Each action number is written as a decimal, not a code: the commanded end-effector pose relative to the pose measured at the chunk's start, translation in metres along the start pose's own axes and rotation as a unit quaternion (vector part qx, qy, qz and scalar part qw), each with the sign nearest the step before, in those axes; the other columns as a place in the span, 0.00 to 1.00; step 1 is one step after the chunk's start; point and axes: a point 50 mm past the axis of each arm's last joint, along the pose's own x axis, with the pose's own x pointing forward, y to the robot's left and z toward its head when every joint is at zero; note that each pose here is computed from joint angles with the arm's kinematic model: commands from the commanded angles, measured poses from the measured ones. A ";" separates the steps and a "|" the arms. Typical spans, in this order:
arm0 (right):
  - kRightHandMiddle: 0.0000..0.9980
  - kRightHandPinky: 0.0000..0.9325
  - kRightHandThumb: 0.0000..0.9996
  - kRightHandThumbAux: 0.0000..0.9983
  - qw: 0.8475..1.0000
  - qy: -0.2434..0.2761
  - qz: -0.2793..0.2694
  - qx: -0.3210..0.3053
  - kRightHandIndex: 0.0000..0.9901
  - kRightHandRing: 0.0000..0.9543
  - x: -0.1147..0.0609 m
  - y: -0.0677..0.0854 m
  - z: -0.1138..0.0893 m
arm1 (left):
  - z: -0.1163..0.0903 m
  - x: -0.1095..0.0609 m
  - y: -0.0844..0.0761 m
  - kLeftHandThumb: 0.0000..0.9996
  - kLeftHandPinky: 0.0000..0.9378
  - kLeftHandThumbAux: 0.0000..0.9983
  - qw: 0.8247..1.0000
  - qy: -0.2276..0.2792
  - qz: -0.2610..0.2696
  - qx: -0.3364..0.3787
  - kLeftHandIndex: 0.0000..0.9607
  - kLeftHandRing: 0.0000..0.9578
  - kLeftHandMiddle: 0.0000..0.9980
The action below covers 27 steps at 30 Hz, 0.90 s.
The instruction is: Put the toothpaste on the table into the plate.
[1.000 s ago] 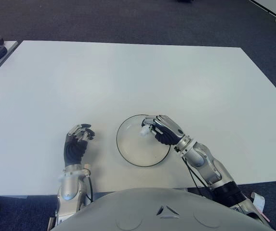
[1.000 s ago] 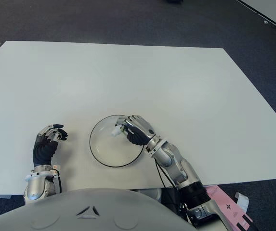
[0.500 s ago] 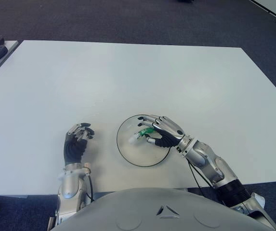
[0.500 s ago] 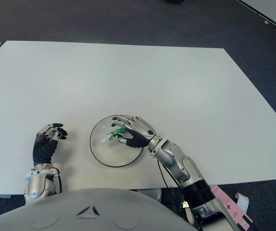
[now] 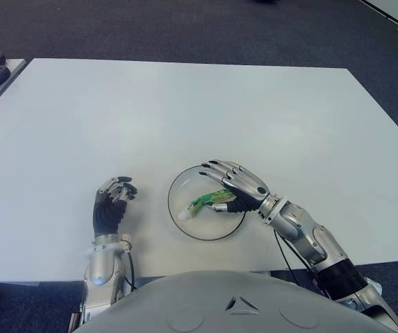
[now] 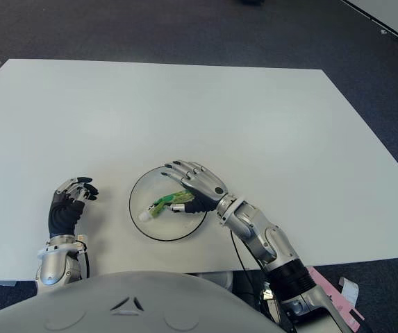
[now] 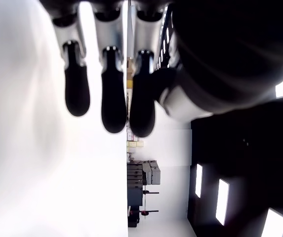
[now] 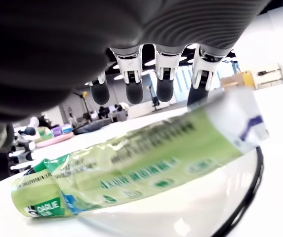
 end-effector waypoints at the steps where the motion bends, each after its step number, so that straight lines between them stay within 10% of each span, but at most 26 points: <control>1: 0.00 0.00 0.32 0.16 1.000 0.011 0.002 0.000 0.00 0.00 -0.003 0.000 -0.001 | -0.003 0.000 0.000 0.70 0.55 0.72 1.000 0.009 -0.001 -0.002 0.45 0.57 0.57; 17: 0.00 0.00 0.28 0.15 0.994 0.019 -0.047 0.097 0.00 0.00 -0.006 -0.009 -0.010 | -0.003 0.003 0.000 0.70 0.55 0.72 1.000 0.010 -0.005 -0.005 0.45 0.58 0.58; 27: 0.00 0.02 0.12 0.33 0.916 0.037 -0.178 0.357 0.00 0.00 -0.025 -0.033 -0.025 | -0.004 0.005 0.001 0.70 0.56 0.72 1.000 -0.003 -0.013 -0.006 0.45 0.58 0.58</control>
